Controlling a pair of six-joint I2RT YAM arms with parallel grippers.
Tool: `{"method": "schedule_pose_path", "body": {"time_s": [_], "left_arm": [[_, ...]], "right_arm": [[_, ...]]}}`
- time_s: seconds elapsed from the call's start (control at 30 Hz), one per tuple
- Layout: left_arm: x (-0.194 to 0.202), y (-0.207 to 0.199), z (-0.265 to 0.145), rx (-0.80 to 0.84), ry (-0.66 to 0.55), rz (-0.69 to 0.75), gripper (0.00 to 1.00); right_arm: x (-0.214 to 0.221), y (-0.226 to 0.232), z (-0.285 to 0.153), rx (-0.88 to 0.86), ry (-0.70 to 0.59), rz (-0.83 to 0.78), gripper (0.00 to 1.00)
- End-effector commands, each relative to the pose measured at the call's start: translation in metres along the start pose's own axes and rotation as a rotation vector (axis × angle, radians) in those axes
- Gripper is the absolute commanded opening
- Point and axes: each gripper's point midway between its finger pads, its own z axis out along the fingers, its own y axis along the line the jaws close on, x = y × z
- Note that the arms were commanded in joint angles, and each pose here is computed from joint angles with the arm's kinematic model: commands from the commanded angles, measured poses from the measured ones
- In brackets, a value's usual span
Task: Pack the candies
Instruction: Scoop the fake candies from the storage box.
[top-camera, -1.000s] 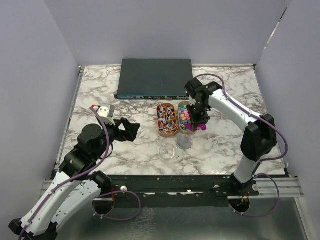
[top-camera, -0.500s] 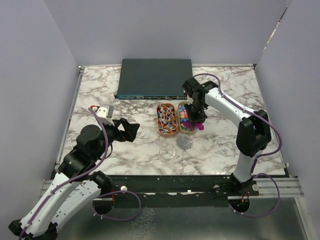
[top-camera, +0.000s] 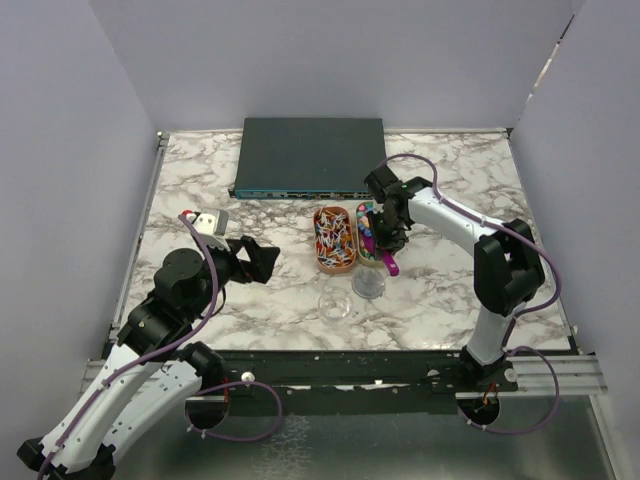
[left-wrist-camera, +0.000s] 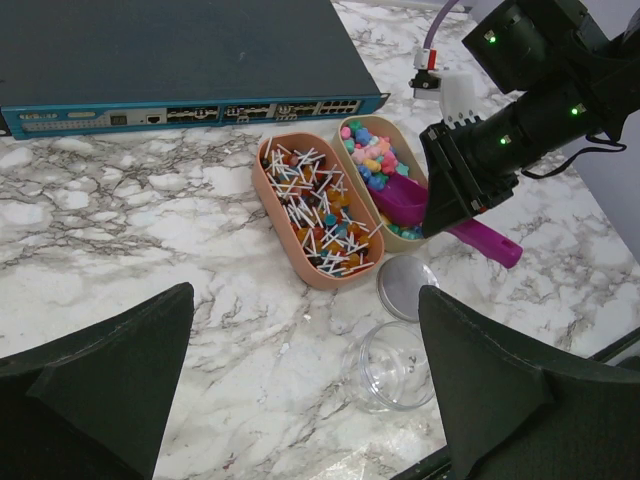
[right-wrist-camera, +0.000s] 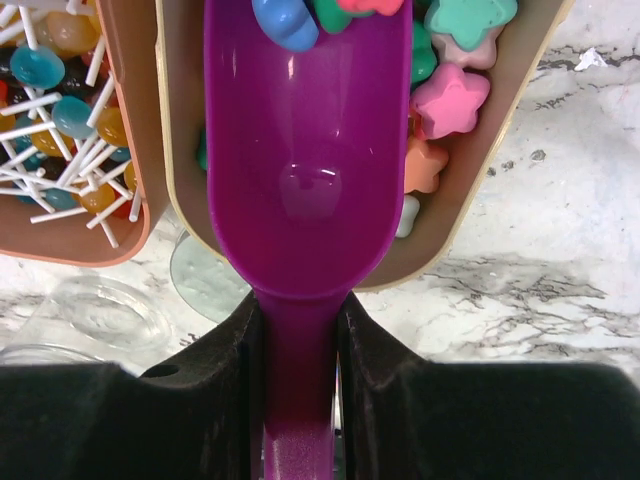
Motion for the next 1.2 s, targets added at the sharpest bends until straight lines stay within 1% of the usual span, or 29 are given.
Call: {"method": "schedule_pose_path", "body": {"time_s": [0.0,0.5,0.7,1.17], "left_arm": [[0.002,0.004,0.003,-0.02,-0.002,0.008,0.94],[0.003,0.006,0.005,-0.031,0.006,0.009,0.94],[0.005,0.008,0.007,-0.037,0.015,0.009,0.94],[0.01,0.01,0.012,-0.05,0.038,0.009,0.93]], "right_arm": [[-0.013,-0.006,0.002,0.021,-0.093,0.042,0.01],[-0.013,-0.01,0.001,0.015,-0.182,0.044,0.01],[-0.016,-0.013,-0.006,0.003,-0.271,0.035,0.01],[-0.017,-0.013,-0.013,-0.041,-0.406,-0.008,0.01]]}}
